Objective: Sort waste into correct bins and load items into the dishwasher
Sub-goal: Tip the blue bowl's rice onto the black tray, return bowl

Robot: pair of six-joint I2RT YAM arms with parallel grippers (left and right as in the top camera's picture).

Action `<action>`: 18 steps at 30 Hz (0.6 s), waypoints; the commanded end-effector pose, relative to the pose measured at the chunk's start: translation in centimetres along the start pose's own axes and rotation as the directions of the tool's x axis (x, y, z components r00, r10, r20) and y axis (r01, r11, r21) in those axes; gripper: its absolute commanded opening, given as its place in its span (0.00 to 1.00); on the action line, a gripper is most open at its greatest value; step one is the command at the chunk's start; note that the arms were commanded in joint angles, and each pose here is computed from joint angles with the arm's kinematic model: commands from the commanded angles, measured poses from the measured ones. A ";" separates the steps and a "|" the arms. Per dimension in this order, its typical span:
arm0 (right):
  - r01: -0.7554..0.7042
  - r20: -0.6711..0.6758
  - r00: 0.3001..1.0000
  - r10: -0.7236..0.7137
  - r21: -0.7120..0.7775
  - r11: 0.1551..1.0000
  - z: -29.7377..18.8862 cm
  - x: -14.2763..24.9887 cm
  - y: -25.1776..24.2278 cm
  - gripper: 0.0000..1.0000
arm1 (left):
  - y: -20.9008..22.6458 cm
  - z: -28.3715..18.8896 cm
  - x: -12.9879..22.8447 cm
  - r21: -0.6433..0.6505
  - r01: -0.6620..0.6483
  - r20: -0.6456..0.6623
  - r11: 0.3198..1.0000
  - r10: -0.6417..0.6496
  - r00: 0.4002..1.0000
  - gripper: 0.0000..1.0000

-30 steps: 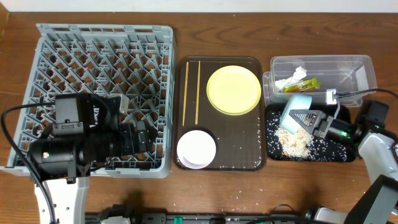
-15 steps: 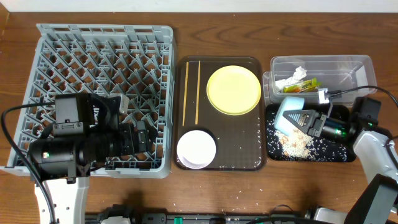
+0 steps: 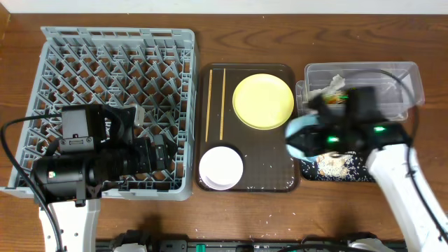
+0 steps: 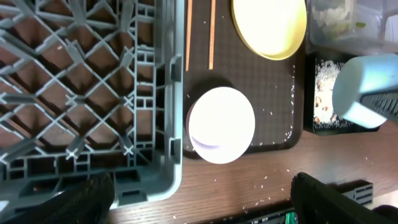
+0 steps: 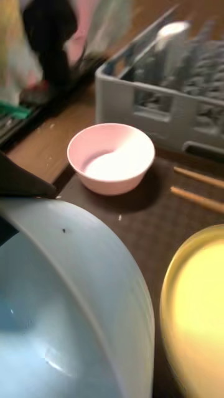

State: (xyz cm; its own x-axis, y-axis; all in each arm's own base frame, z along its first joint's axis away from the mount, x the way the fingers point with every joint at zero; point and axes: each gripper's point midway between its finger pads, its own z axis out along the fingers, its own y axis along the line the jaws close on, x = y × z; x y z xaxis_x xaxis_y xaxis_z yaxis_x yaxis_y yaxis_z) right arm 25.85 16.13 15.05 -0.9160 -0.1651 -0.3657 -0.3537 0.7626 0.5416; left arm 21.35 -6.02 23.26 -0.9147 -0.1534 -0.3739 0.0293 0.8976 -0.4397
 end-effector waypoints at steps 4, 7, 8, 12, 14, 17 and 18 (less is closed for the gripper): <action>0.148 -0.141 0.985 -0.100 0.384 0.911 6.5 2.6 -0.5 0.01 | 0.1 0.0 -0.1 -0.006 -0.015 0.004 1.000 0.015 1.000 0.92; 0.193 -0.227 0.969 -0.102 0.427 0.883 9.0 4.4 -0.8 0.13 | 0.0 0.1 -0.2 -0.006 -0.016 0.006 1.000 0.016 1.000 0.92; 0.201 -0.237 0.966 -0.105 0.426 0.882 9.4 4.6 -0.8 0.27 | 0.0 0.1 -0.2 -0.006 -0.016 0.008 1.000 0.016 1.000 0.92; 0.172 -0.163 0.980 -0.112 0.417 0.892 8.6 2.4 0.3 0.49 | -0.1 0.0 -1.2 -0.002 -0.031 0.047 1.000 0.031 0.998 0.91; 0.139 -0.095 0.989 -0.109 0.410 0.901 7.4 0.5 1.0 0.54 | -0.3 0.0 -2.2 0.004 -0.030 0.082 1.000 0.030 0.996 0.89; 0.053 0.039 0.996 -0.075 0.397 0.916 4.6 -2.7 1.9 0.59 | -1.3 0.6 -3.4 0.024 -0.078 0.113 0.997 0.075 0.991 0.88; -0.003 0.106 0.993 -0.042 0.389 0.921 3.1 -4.1 2.0 0.61 | -2.1 1.2 -3.9 0.039 -0.113 0.113 0.993 0.108 0.988 0.88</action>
State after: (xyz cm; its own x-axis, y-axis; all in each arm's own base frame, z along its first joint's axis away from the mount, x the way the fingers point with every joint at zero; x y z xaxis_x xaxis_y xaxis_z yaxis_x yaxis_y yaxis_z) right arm 26.47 21.25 9.77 -0.8945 -0.2969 -0.3343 -0.3611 0.9207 0.1484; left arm 24.27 -6.38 24.84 -0.8543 -0.1382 -0.5011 0.1038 0.8992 -0.4250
